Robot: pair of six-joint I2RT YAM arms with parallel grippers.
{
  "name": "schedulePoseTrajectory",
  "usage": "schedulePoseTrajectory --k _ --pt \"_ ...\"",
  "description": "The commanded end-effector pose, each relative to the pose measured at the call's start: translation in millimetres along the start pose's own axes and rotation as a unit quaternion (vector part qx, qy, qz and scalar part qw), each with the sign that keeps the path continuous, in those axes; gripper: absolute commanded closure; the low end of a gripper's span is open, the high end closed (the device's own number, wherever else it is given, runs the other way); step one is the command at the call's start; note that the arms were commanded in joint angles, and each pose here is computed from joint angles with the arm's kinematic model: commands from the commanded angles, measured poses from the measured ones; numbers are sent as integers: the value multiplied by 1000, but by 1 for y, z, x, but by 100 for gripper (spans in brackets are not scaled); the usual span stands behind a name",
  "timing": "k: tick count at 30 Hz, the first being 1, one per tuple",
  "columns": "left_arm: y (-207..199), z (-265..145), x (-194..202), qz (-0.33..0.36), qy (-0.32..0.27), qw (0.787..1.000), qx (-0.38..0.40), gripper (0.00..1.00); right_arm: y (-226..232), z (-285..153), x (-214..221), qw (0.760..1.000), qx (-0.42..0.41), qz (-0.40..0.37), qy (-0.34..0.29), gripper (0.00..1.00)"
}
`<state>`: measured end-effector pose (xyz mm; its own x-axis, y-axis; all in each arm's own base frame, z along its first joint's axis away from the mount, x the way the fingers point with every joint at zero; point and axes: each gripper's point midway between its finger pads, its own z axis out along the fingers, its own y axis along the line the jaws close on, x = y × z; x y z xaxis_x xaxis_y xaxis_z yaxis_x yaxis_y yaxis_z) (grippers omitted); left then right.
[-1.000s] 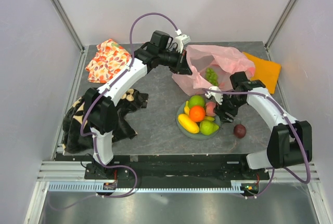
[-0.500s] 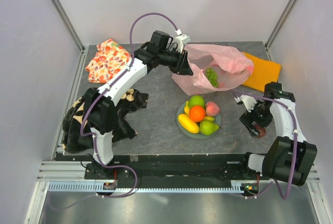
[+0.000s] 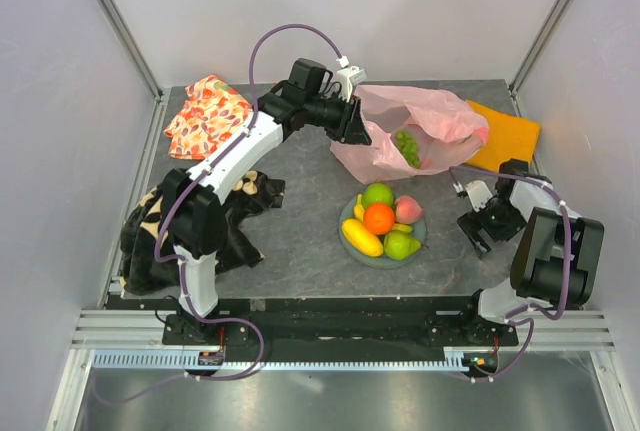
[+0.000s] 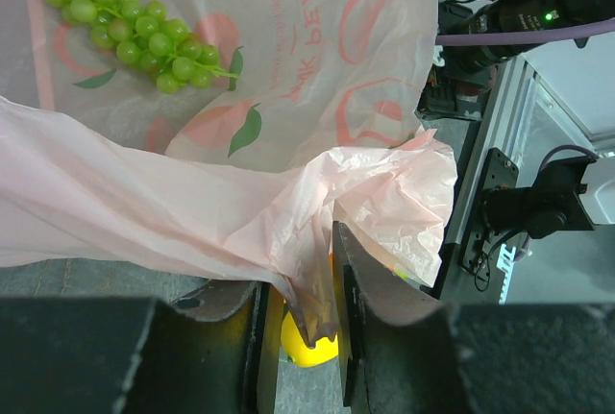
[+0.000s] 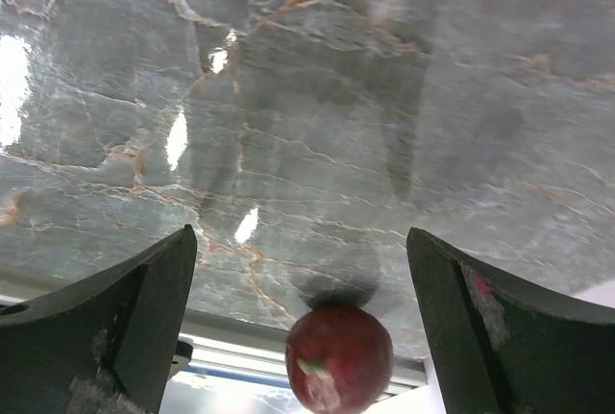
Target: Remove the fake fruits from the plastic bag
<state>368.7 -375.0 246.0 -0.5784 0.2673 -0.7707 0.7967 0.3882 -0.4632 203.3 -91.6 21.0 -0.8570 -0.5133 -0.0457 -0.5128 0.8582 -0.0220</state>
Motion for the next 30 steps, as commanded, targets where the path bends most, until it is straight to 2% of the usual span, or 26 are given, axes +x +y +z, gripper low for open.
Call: schedulePoseTrajectory --k 1,4,5,9,13,21,30 --pt "-18 -20 -28 38 -36 999 1 68 -23 -29 -22 997 54 11 -53 2" --pt "-17 -21 -28 38 -36 999 1 68 -24 -57 -19 997 56 10 -45 2" --pt "-19 -21 -30 39 -38 999 5 68 -21 -65 -8 998 53 5 -24 2" --pt "-19 -20 -29 32 -36 999 11 67 -17 -79 32 994 75 -70 37 2" --pt "-20 -18 -30 24 -37 999 22 67 -17 -72 61 993 65 -73 73 2" --pt "-18 -23 -35 21 -43 999 24 68 3 -47 79 992 16 -57 108 2" --pt "-13 -25 -35 13 -47 999 22 68 8 -33 85 992 10 -41 115 2"
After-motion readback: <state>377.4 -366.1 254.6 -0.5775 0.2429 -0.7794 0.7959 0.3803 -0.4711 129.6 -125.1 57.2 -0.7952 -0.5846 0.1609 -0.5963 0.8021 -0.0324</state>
